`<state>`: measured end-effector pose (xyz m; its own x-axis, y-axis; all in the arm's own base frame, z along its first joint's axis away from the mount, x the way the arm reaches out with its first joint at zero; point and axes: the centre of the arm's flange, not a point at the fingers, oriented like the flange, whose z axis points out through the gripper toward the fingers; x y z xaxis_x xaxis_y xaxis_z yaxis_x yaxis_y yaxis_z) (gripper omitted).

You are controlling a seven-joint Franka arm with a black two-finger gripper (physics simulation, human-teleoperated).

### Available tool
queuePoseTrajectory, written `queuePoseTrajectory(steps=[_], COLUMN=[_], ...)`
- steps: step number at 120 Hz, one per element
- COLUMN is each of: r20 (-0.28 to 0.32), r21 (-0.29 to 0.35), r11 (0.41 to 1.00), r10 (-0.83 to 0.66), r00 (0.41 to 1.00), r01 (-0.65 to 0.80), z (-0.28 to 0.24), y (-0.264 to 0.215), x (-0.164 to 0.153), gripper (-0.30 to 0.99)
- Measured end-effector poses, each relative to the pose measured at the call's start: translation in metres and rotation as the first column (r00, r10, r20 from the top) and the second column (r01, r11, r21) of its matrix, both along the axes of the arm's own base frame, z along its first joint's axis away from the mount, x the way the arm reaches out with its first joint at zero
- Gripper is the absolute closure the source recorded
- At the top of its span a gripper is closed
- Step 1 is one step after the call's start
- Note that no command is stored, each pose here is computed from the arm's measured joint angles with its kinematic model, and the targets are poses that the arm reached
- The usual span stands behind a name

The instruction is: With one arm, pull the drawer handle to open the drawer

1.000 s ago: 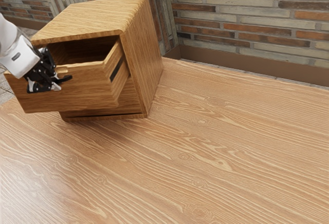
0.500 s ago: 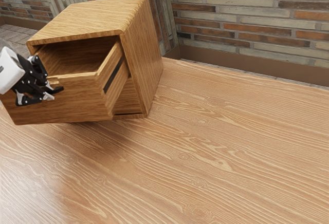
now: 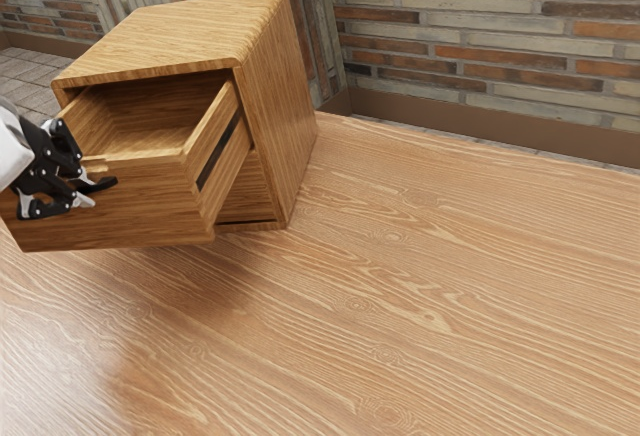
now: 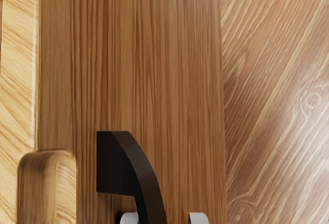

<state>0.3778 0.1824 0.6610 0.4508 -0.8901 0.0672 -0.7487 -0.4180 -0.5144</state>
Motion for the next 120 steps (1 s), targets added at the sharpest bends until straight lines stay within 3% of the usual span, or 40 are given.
queuePoseTrajectory(steps=[32, 46, 55, 64, 82, 100, 120], r20=[0.008, 0.056, 0.054, -0.009, -0.221, -0.374, -0.448], r21=[-0.003, 0.01, 0.001, -0.023, -0.076, -0.127, -0.157], r11=[1.0, 1.0, 1.0, 1.0, 0.997, 0.992, 0.988], r10=[0.003, -0.002, 0.0, 0.003, 0.001, -0.03, -0.059], r00=[1.0, 0.998, 0.999, 1.0, 0.975, 0.927, 0.892], r01=[-0.003, 0.002, 0.0, -0.003, -0.019, -0.02, -0.013], z=[0.016, 0.064, 0.104, 0.126, 0.122, 0.105, 0.1], y=[-0.005, -0.013, -0.011, -0.005, 0.004, -0.011, -0.031], x=[-0.006, -0.012, 0.004, 0.038, 0.105, 0.109, 0.104], gripper=[0.53, 0.5, 0.48, 0.42, 0.22, 0.11, 0.05])
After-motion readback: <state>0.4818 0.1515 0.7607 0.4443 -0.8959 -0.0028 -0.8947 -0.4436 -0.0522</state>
